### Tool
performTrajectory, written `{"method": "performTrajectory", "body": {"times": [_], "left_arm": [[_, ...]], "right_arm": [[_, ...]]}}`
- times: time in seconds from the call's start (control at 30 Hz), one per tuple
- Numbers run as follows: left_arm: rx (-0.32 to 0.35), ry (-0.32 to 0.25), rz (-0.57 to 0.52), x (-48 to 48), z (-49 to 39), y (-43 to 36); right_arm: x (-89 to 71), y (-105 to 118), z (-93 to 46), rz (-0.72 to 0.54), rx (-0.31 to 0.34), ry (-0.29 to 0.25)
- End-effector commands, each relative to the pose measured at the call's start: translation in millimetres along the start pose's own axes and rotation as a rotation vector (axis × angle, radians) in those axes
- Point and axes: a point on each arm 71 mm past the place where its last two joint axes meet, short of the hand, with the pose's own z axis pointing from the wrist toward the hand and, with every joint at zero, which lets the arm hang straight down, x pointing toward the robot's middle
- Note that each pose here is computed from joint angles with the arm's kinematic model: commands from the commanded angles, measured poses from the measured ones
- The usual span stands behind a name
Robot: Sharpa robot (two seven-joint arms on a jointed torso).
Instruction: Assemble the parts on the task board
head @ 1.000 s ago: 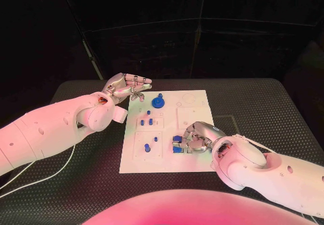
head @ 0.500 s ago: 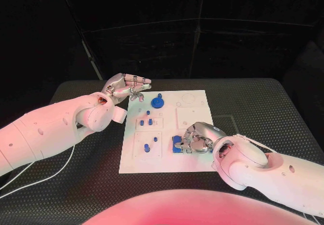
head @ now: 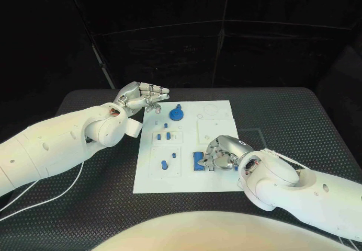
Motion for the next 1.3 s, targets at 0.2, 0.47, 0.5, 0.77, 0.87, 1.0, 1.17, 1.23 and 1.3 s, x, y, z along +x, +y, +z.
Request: {"method": "performTrajectory", "body": {"times": [0.2, 0.47, 0.5, 0.77, 0.87, 1.0, 1.17, 1.23, 1.3], "left_arm": [[0.004, 0.007, -0.005, 0.3, 0.3, -1.1], [0.005, 0.007, -0.006, 0.4, 0.3, -1.1], [0.005, 0.007, -0.006, 0.3, 0.3, -1.1], [0.005, 0.006, -0.005, -0.3, -0.1, -1.1], [0.005, 0.005, -0.005, -0.4, -0.3, -1.2], [0.005, 0.004, -0.004, -1.0, -0.6, -1.2], [0.006, 0.003, -0.004, -1.2, -1.0, -1.3], [0.006, 0.002, -0.003, -1.7, -1.3, -1.3], [0.006, 0.001, -0.003, -1.9, -1.5, -1.1]], "right_arm": [[0.3, -1, -0.3, -0.039, -0.008, -0.003], [-1.8, 2, -1.8, -0.024, -0.047, -0.025], [-2.2, 3, -2.3, -0.016, -0.06, -0.028], [-5.7, 2, -6.3, 0.012, -0.098, -0.039], [-9.4, -4, -8.8, 0.021, -0.089, -0.058], [-18.7, -21, -15.7, 0.04, -0.051, -0.089], [-31.1, -47, -27.0, 0.037, 0.014, -0.106], [-34.9, -55, -30.6, 0.03, 0.033, -0.111], [-37.6, -61, -33.1, 0.019, 0.047, -0.116]]}}
